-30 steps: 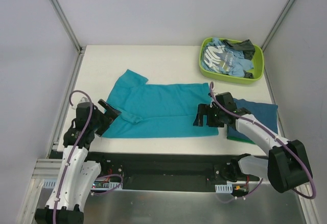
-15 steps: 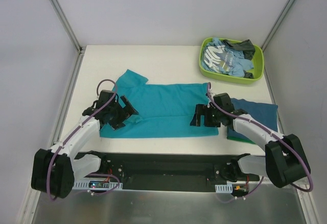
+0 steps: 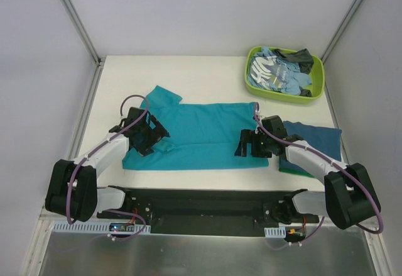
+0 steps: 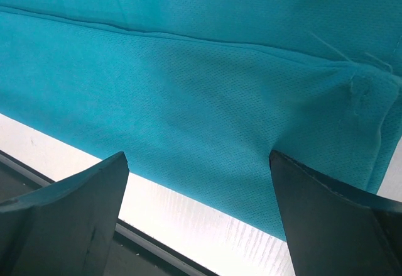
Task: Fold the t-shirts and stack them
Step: Fold the flattened tshirt in 1/3 of the way
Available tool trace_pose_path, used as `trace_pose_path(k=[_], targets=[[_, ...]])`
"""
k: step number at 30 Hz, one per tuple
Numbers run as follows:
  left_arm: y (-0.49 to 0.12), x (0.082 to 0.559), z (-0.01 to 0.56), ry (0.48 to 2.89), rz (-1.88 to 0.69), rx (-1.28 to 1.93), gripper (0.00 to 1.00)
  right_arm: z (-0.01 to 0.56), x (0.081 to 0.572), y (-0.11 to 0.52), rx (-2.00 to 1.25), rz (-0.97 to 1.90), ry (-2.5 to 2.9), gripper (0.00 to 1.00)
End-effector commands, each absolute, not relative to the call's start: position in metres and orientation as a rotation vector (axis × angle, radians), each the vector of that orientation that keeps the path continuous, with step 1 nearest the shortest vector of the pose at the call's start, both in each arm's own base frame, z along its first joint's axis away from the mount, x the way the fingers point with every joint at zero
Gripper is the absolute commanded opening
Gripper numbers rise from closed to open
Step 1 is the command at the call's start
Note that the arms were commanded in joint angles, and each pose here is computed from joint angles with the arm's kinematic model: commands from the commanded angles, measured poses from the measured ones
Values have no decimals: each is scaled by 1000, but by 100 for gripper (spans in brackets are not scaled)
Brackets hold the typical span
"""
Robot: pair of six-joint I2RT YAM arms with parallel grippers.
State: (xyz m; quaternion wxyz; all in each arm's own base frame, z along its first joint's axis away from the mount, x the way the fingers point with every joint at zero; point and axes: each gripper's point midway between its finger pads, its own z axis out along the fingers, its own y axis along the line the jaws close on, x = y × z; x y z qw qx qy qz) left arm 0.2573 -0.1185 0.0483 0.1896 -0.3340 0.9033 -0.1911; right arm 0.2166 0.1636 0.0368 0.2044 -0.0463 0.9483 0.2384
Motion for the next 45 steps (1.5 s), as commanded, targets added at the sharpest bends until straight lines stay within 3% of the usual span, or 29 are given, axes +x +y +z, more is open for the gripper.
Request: trace_pose_path(k=[1, 27, 37, 45], targets=[[-118, 282, 63, 2451, -535, -951, 99, 34, 217, 161, -150, 632, 2657, 96], [-121, 272, 45, 2537, -520, -920, 99, 25, 218, 156, -149, 578, 2705, 96], [-127, 317, 57, 2489, -509, -903, 99, 22, 218, 155, -150, 567, 2722, 96], [-139, 387, 93, 2404, -521, -799, 99, 24, 218, 152, -154, 546, 2716, 96]])
